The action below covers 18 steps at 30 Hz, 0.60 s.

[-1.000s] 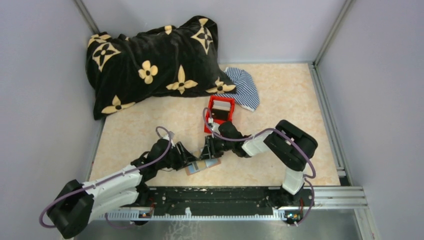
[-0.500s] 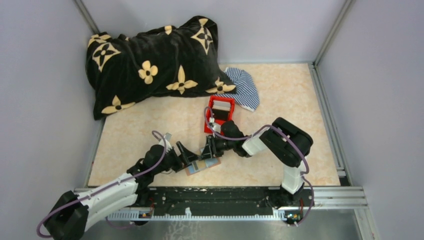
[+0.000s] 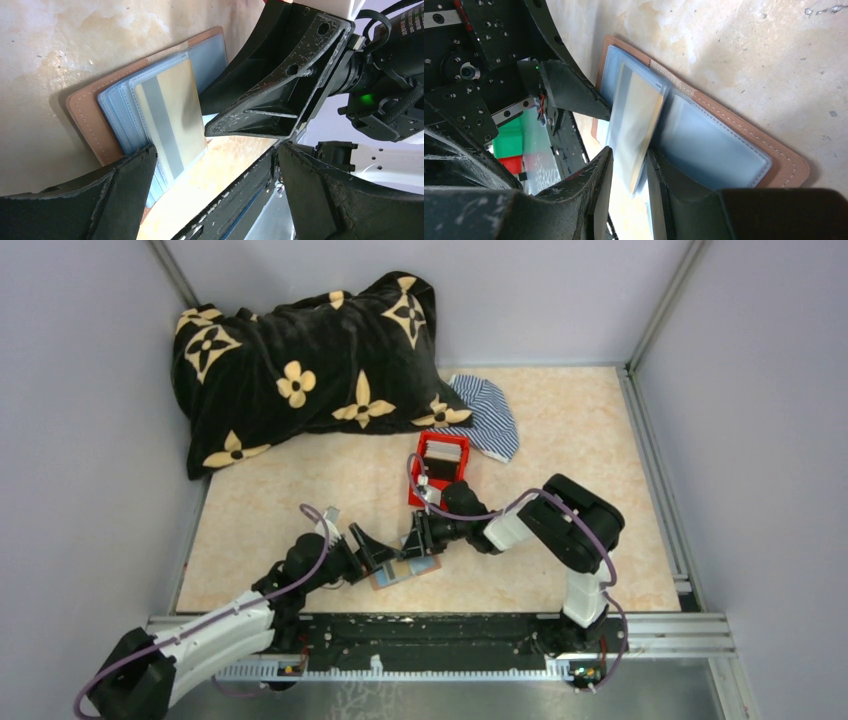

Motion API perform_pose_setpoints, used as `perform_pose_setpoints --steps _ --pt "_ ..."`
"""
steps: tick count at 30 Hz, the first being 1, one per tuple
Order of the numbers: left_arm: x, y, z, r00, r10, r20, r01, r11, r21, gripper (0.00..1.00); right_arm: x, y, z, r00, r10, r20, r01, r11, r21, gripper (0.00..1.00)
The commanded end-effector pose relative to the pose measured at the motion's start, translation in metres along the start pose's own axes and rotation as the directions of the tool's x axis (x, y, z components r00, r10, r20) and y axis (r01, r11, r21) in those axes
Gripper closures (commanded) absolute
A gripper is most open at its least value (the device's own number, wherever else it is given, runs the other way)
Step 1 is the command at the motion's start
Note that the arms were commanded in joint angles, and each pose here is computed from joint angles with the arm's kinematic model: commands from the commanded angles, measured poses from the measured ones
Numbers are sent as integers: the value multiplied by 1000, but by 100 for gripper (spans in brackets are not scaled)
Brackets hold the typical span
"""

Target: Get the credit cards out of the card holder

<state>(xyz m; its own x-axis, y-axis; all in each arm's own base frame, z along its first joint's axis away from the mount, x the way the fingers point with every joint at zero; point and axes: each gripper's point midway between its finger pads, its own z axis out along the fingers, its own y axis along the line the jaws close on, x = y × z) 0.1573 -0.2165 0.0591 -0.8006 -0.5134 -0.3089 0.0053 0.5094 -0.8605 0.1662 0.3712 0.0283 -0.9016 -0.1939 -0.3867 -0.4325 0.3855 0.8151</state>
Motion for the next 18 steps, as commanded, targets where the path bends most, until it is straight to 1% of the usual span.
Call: perform_pose_setpoints --steps 1,10,14,18 --pt "20 57 -4 999 -30 -12 28 995 -92 1 40 18 14 989 -36 -145 24 996 -82 68" --pt "23 56 -2 999 -21 -43 16 994 -105 1 45 31 23 983 -48 -178 22 989 -149 69" --pt "22 57 -2 999 -24 -41 20 994 -107 1 49 35 26 979 -57 -196 25 986 -163 72" --pt "22 58 -2 999 -23 -39 19 994 -109 1 57 38 31 967 -104 -233 71 987 -145 74"
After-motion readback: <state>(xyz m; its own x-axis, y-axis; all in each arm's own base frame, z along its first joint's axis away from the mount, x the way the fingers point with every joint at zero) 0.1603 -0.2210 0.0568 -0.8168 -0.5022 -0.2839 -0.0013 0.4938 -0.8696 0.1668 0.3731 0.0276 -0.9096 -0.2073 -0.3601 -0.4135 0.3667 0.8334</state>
